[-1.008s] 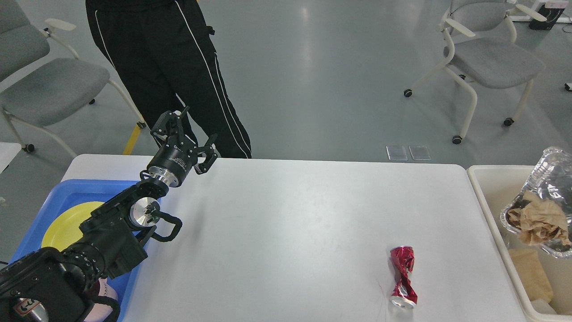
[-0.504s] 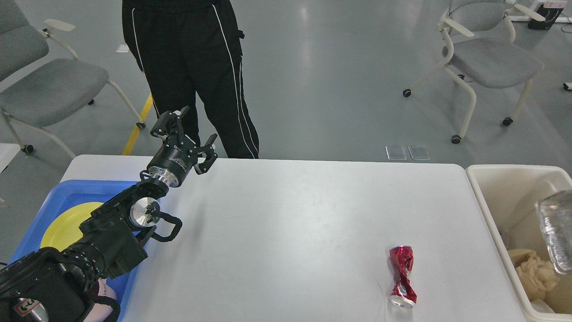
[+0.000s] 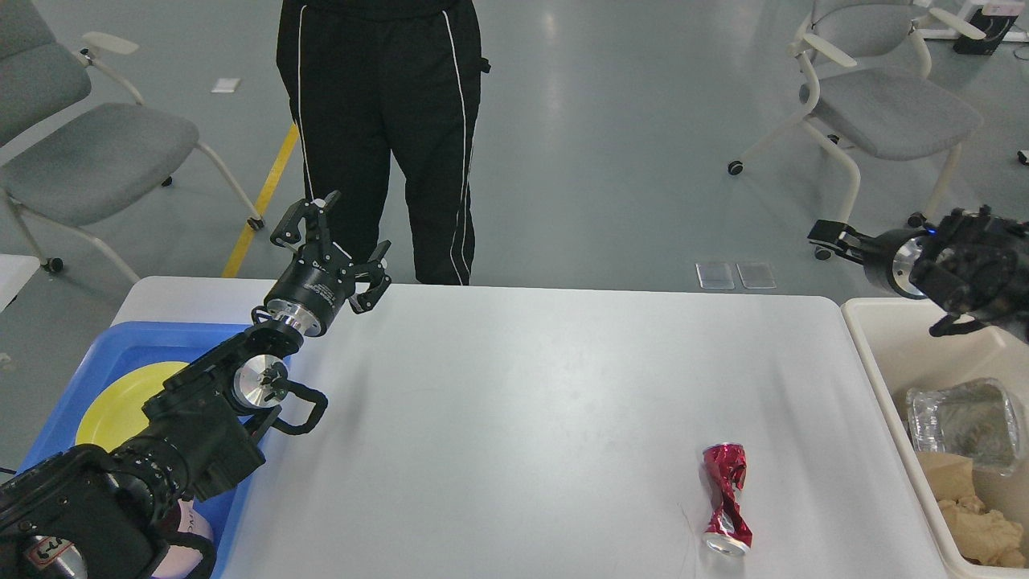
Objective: Tidy desktop
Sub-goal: 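Move the right gripper over the red wrapper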
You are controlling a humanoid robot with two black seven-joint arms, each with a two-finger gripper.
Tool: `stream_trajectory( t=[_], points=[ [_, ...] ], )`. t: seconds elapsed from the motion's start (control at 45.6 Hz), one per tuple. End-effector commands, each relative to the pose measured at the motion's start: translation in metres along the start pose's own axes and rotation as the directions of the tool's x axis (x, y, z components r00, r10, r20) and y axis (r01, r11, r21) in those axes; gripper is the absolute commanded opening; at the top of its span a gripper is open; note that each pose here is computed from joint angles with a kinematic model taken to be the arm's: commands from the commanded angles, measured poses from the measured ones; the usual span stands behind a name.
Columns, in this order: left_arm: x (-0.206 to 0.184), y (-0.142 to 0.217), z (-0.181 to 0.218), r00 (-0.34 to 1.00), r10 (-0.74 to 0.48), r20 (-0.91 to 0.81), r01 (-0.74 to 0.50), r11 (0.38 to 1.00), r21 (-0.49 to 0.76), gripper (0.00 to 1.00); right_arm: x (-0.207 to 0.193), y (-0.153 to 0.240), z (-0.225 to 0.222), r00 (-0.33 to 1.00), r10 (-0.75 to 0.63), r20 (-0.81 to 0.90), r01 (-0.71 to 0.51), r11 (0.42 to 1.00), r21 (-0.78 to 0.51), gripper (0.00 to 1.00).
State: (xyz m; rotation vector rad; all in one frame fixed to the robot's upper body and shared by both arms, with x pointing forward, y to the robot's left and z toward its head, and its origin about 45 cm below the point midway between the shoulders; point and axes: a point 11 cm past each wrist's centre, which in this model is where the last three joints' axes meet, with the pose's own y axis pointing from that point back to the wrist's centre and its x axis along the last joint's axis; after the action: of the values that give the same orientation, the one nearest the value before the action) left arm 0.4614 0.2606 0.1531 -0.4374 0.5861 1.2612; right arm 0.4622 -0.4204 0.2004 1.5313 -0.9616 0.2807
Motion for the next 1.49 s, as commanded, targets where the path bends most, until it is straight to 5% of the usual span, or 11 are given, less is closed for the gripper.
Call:
stream_trajectory(
  t=[0.0,0.482,0.767,1.03,1.468],
  points=[
    [0.000,0.000,0.000,1.000,0.000,0.000,0.000,1.000,0.000,0.96,-0.001,0.021,-0.046,0.984,-0.169,-0.064,0.171,0.985,0.032,1.00],
    [0.000,0.000,0.000,1.000,0.000,0.000,0.000,1.000,0.000,0.96,0.007,0.101,-0.173,0.833,-0.508,-0.221,0.540,0.833,0.120,1.00],
    [0.000,0.000,0.000,1.000,0.000,0.000,0.000,1.000,0.000,0.96,0.003,0.150,-0.201,0.767,-0.559,-0.316,0.602,0.797,0.052,1.00],
    [0.000,0.000,0.000,1.000,0.000,0.001,0.000,1.000,0.000,0.96,-0.091,0.088,-0.140,0.625,-0.719,-0.305,0.709,0.686,-0.165,1.00],
    [0.000,0.000,0.000,1.000,0.000,0.000,0.000,1.000,0.000,0.96,-0.183,0.045,-0.068,0.592,-0.771,-0.233,0.721,0.636,-0.275,1.00]
  ],
)
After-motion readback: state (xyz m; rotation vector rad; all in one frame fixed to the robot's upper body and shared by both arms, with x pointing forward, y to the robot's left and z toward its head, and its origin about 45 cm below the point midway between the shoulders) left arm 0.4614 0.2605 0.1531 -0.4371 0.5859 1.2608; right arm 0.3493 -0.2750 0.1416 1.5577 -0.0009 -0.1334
